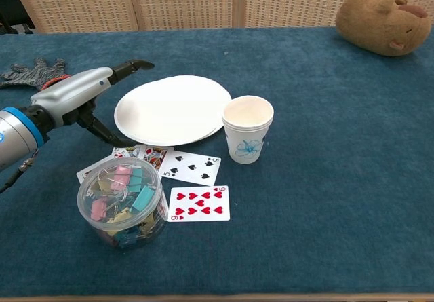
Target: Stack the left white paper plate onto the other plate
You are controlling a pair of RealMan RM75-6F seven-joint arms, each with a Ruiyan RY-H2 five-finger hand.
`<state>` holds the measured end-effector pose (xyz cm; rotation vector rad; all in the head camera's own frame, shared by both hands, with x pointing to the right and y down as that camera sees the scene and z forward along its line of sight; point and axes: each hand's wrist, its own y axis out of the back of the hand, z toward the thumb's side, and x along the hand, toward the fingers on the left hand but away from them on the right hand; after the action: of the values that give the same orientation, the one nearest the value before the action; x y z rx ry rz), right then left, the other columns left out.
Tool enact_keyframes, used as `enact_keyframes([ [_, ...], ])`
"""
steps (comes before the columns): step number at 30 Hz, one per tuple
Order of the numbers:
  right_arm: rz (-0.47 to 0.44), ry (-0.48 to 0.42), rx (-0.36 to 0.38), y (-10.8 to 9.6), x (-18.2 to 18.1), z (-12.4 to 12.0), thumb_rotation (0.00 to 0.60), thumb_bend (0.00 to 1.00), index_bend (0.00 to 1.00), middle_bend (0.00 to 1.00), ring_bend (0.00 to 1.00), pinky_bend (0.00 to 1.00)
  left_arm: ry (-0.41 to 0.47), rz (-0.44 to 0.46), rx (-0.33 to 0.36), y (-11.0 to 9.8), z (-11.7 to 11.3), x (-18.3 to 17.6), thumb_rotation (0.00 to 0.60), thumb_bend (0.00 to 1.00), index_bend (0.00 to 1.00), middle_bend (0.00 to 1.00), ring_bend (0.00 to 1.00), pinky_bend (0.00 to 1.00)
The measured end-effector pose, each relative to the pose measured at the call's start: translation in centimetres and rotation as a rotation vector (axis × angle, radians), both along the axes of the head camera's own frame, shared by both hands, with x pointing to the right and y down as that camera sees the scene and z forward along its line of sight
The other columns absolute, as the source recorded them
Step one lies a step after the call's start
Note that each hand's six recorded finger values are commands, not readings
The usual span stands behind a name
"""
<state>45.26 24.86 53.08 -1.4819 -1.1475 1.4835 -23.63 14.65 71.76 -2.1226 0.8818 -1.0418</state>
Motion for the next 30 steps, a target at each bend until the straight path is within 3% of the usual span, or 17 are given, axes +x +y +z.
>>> enact_keyframes([
  [8, 0.000, 0.002, -0.001, 0.0, 0.0, 0.1, 0.600, 0.00, 0.00, 0.00, 0.00, 0.00, -0.007, -0.004, -0.005, 0.0, 0.7, 1.4, 0.600, 0.11, 0.00, 0.00, 0.00, 0.00],
  [20, 0.003, 0.003, -0.001, 0.0, 0.1, 0.1, 0.600, 0.00, 0.00, 0.00, 0.00, 0.00, -0.065, -0.021, 0.007, -2.2, 1.9, 3.0, 0.600, 0.11, 0.00, 0.00, 0.00, 0.00],
  [30, 0.003, 0.001, 0.000, 0.0, 0.2, 0.0, 0.600, 0.00, 0.00, 0.00, 0.00, 0.00, -0.048, -0.014, -0.002, -1.7, 1.0, 2.2, 0.600, 0.11, 0.00, 0.00, 0.00, 0.00],
])
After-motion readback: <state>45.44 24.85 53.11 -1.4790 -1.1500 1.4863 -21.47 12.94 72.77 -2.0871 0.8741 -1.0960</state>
